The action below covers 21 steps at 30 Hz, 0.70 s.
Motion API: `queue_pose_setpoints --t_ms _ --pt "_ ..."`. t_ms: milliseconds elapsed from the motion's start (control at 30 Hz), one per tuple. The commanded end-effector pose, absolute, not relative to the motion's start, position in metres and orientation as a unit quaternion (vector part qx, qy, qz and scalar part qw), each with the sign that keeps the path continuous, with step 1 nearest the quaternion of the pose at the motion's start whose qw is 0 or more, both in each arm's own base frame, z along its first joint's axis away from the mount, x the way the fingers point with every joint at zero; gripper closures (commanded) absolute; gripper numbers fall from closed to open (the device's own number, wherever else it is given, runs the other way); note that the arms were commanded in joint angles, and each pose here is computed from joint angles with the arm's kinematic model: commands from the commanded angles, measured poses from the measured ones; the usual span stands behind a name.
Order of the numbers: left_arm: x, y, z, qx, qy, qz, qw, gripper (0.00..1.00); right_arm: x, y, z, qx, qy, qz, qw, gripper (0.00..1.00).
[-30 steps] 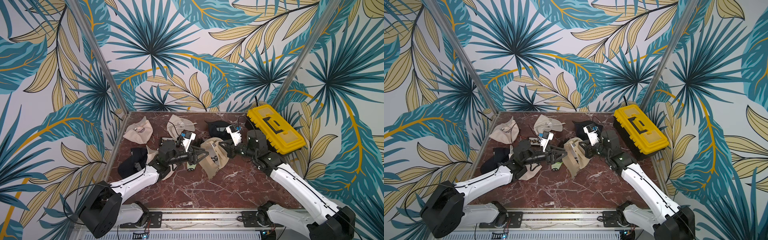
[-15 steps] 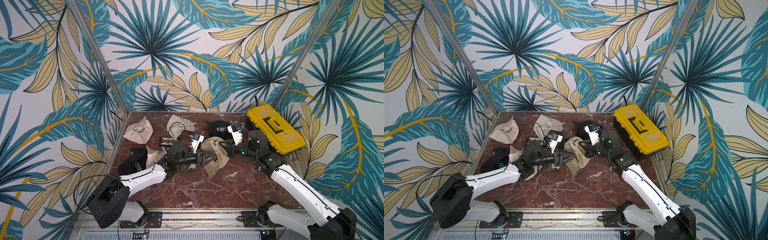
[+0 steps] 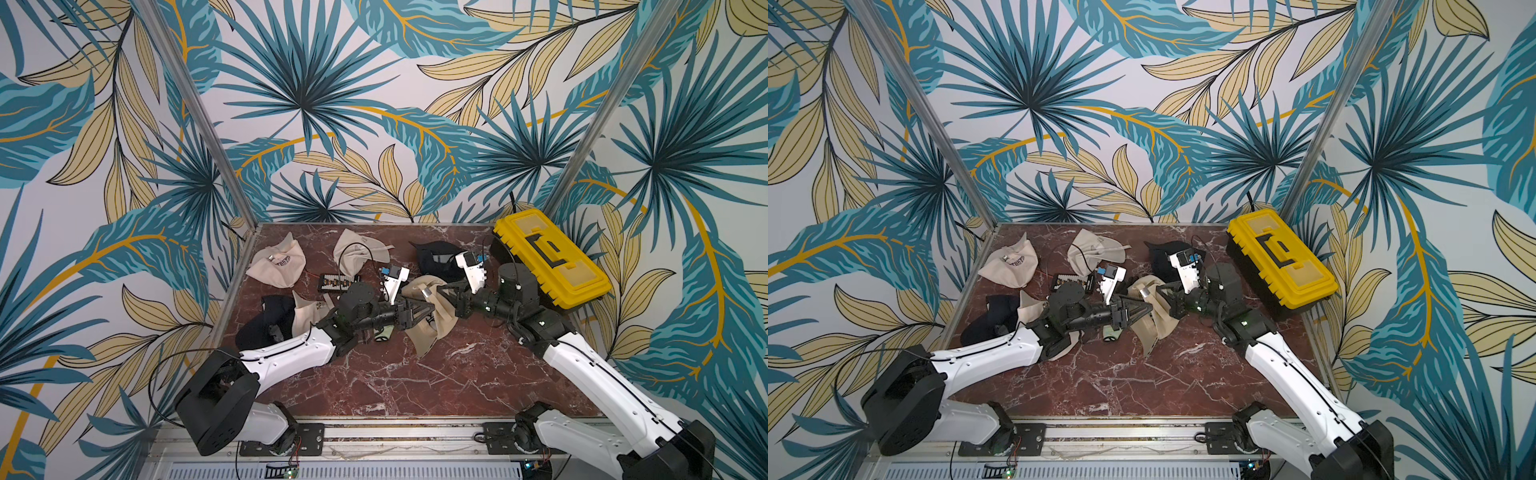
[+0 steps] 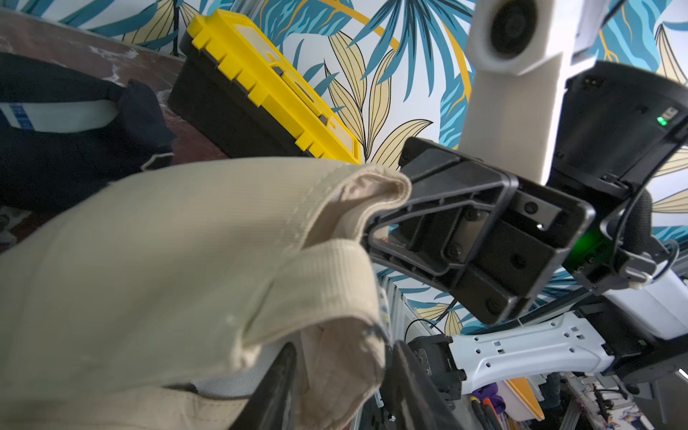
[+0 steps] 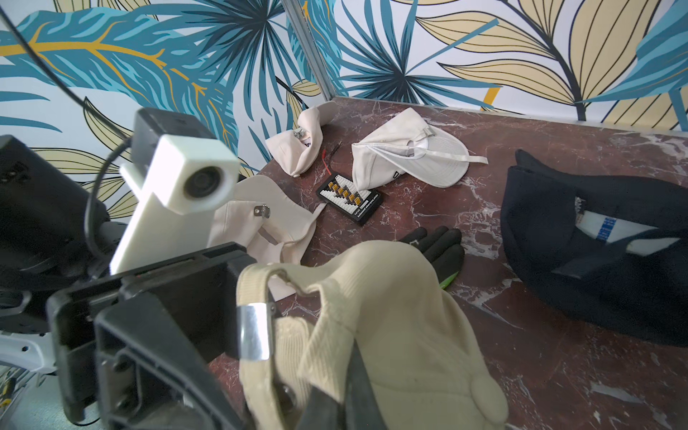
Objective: Open the adjustable buckle of the baseball cap
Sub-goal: Open the adjustable buckle on the baseball cap.
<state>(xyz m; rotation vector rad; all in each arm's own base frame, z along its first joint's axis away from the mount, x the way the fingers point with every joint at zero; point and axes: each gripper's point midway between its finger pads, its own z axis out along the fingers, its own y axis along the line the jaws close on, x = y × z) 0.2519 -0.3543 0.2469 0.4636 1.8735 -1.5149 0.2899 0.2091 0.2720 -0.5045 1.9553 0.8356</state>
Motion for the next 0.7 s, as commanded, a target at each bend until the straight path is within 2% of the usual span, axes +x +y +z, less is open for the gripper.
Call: queue_pose_setpoints --t_ms 0,233,667 --pt "0.257 -0.361 0.257 0.189 0.708 -0.581 0.354 0.66 0.285 0.213 0.284 -0.21 0.775 0.36 0.475 1.0" --pt "0.256 -0.359 0.255 0.191 0.708 -0.58 0.354 0.81 0.283 0.215 0.286 -0.211 0.77 0.37 0.475 1.0" --pt "0.242 -0.362 0.254 0.215 0.702 -0.593 0.332 0.71 0.288 0.214 0.284 -0.205 0.774 0.363 0.478 1.0"
